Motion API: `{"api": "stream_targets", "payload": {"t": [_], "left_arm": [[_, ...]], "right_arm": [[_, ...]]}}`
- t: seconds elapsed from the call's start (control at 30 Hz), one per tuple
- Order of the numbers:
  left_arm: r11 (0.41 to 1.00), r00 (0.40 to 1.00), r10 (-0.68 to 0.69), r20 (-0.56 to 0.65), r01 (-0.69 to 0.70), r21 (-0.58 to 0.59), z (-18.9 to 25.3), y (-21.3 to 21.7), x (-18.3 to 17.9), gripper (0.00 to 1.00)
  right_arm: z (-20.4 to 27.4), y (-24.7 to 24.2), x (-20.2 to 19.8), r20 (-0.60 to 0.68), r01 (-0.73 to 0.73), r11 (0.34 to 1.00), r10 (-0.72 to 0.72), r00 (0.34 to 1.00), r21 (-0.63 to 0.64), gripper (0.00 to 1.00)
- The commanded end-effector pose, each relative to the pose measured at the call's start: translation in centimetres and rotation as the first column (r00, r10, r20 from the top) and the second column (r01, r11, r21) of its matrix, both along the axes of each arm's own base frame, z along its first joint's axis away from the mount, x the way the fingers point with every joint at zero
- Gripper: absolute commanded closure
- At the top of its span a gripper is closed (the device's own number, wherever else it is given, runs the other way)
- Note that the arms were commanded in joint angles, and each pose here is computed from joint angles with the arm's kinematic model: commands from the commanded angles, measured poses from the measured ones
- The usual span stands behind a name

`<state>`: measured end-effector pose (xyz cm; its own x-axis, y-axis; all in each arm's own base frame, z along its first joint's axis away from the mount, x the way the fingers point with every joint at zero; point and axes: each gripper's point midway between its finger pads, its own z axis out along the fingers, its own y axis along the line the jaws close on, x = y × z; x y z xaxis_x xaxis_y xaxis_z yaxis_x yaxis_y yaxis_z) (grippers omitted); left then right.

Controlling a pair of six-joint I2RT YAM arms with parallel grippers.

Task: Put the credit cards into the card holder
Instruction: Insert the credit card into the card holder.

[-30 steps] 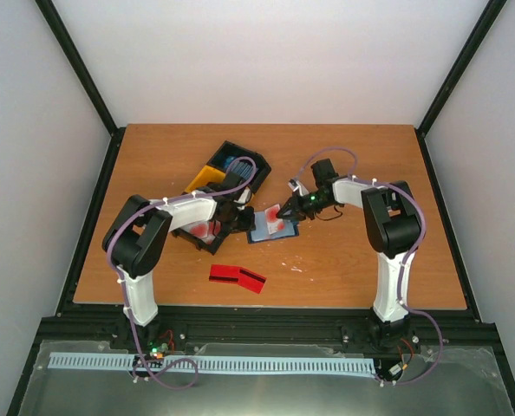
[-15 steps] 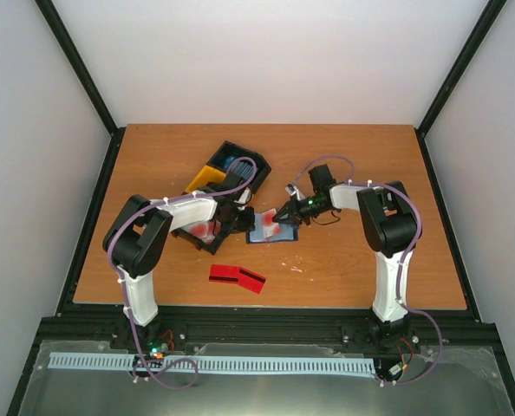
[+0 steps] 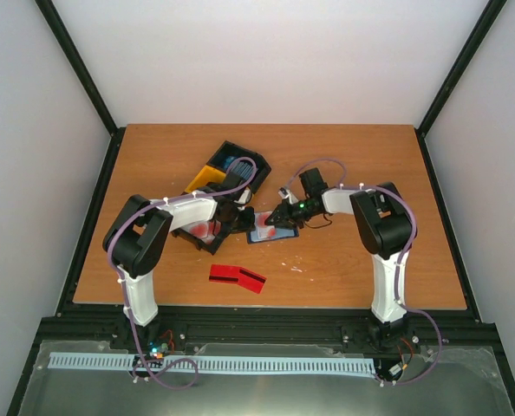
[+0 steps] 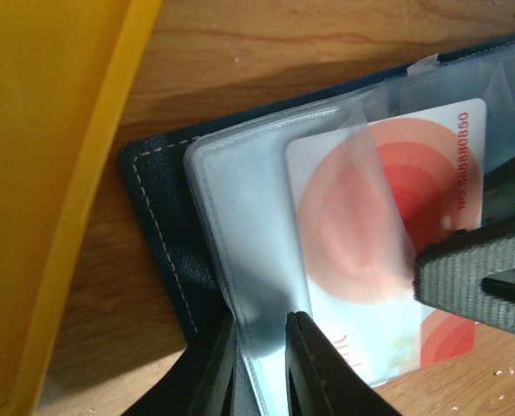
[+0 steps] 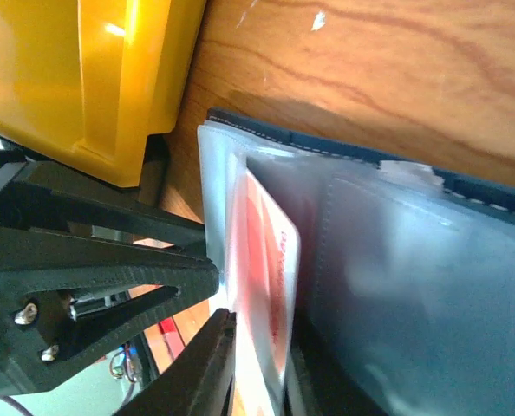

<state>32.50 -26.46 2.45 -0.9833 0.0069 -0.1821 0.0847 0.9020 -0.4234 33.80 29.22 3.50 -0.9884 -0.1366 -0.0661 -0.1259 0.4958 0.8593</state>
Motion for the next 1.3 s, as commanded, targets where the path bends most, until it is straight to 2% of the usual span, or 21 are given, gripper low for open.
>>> {"api": "stream_targets", "payload": {"t": [0.0,0.2,0.27,0.4,0.67,0.87,1.07,1.27], "left_arm": [[0.999,1.000,-0.014,-0.009,0.014,0.037,-0.4,0.3,-0.3,0.81],[0.999,1.000,-0.019,-0.003,0.019,0.035,-0.2,0.3,-0.3,0.79],[0.999,1.000,-0.022,-0.001,0.022,0.031,-0.1,0.3,-0.2,0.79],[0.999,1.000,-0.026,-0.001,0.026,0.028,-0.1,0.2,-0.3,0.79],[0.999,0.999,-0.037,-0.014,0.038,0.021,-0.4,0.1,-0.6,0.80],[0.999,0.999,-0.044,-0.016,0.044,0.014,-0.5,0.0,-0.8,0.83],[0.999,0.999,-0.046,-0.015,0.046,0.013,-0.5,0.0,-0.8,0.83],[0.999,0.999,-0.042,-0.008,0.042,0.022,-0.3,0.2,-0.7,0.82]], "right_arm": [[0.5,-0.1,0.3,0.070,0.024,0.998,-0.020,0.997,-0.062,0.80],[2.3,-1.1,0.8,0.123,0.075,0.987,-0.058,0.991,-0.139,0.66],[2.2,-1.6,0.6,0.121,0.089,0.980,-0.068,0.990,-0.176,0.59],[1.2,-2.2,0.0,0.089,0.097,0.970,-0.079,0.993,-0.224,0.52],[-0.2,-0.8,-0.3,0.061,0.075,0.969,-0.062,0.996,-0.237,0.58],[-0.7,1.0,-0.9,0.037,0.031,0.978,-0.024,0.999,-0.205,0.77],[-0.5,2.3,-1.0,0.047,0.004,0.984,0.004,0.999,-0.180,0.78],[0.8,1.7,-0.2,0.112,0.048,0.974,-0.023,0.993,-0.220,0.66]]}}
